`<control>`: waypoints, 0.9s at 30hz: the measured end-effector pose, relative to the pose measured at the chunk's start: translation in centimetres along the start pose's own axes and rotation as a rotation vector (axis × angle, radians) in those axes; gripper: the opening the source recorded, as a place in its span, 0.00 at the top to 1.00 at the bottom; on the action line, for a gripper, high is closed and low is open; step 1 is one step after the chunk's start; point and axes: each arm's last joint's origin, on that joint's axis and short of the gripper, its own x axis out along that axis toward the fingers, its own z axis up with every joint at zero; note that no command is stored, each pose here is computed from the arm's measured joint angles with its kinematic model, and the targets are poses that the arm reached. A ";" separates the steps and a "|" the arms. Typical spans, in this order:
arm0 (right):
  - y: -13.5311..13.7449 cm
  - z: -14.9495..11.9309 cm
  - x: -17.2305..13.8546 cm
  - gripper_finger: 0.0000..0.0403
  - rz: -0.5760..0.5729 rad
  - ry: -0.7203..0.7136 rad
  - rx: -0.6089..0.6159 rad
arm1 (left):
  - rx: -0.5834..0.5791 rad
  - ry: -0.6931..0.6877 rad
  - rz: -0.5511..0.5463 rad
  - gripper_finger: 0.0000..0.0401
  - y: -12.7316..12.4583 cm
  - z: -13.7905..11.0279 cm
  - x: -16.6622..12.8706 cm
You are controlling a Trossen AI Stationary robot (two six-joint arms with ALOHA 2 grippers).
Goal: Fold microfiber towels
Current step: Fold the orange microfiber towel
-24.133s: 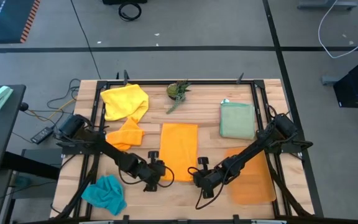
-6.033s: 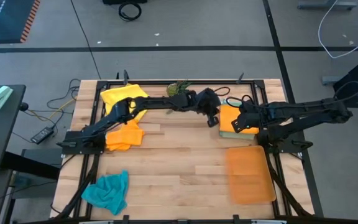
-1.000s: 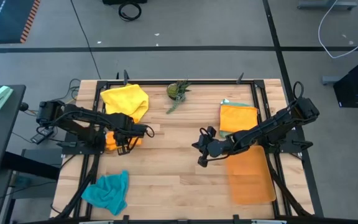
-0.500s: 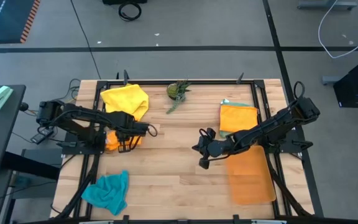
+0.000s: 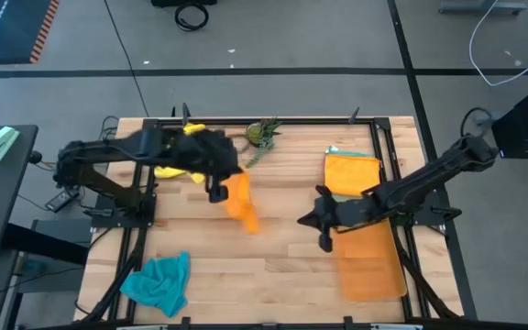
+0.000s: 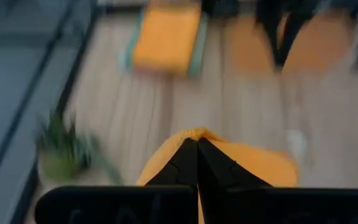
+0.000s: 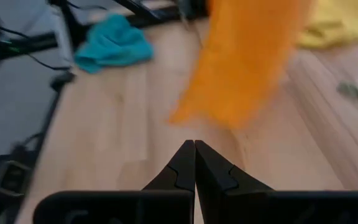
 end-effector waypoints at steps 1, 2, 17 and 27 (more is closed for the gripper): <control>0.2 0.2 -0.6 0.98 0.017 -0.014 -0.013 | 0.011 -0.053 -0.003 0.99 0.0 0.8 -0.8; 0.3 0.4 -1.2 0.98 0.033 -0.028 -0.026 | 0.012 -0.096 -0.005 0.99 0.0 1.5 -1.5; 1.7 -0.7 -0.9 0.98 0.060 0.012 -0.099 | -0.187 0.357 -0.008 0.99 -3.3 -8.8 6.9; 0.2 -4.9 5.6 0.97 -0.170 0.252 -0.063 | -0.252 0.510 -0.151 0.99 -4.3 -18.1 11.7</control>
